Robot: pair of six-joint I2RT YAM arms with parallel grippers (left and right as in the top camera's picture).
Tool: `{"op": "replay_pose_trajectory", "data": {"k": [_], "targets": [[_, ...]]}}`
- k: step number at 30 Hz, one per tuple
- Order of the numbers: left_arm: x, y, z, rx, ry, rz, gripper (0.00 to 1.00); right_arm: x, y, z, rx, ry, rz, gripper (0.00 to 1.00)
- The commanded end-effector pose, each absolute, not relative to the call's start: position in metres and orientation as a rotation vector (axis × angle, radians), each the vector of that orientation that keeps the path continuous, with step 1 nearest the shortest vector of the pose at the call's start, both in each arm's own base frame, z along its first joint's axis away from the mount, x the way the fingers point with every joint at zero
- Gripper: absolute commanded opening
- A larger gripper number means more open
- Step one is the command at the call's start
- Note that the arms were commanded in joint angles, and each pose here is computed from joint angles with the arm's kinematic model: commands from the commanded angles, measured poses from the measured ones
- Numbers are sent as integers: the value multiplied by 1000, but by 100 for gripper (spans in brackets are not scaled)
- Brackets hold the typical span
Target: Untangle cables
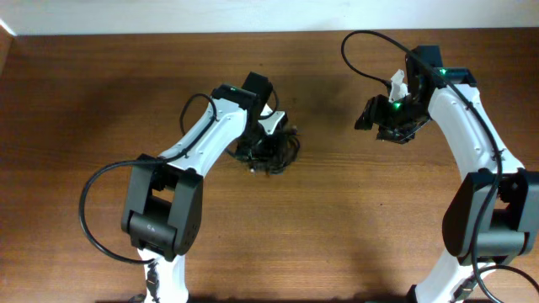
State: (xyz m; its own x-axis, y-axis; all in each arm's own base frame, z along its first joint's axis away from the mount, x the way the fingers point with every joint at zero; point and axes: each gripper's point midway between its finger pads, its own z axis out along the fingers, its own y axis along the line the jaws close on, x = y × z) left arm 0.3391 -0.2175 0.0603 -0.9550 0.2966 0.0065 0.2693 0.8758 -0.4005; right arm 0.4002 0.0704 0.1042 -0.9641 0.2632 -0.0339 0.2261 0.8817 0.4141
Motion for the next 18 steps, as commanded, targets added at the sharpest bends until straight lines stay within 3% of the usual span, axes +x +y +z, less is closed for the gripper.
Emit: {"op": "replay_pose_trajectory", "data": {"k": [1, 6, 9, 14, 18], "targets": [[356, -223, 61, -487, -3037, 640, 0, 402, 80, 107, 325, 2955, 646, 62], [398, -241, 142, -589, -3201, 774, 0, 402, 121, 113, 113, 2923, 758, 62], [406, -244, 196, -642, -3287, 847, 0, 407, 172, 134, -79, 2797, 994, 62], [405, -234, 201, -468, -3279, 878, 0, 423, 202, 147, -2, 2716, 1082, 61], [408, -240, 220, -430, -3167, 1189, 0, 429, 205, 151, 49, 2697, 1097, 61]]}}
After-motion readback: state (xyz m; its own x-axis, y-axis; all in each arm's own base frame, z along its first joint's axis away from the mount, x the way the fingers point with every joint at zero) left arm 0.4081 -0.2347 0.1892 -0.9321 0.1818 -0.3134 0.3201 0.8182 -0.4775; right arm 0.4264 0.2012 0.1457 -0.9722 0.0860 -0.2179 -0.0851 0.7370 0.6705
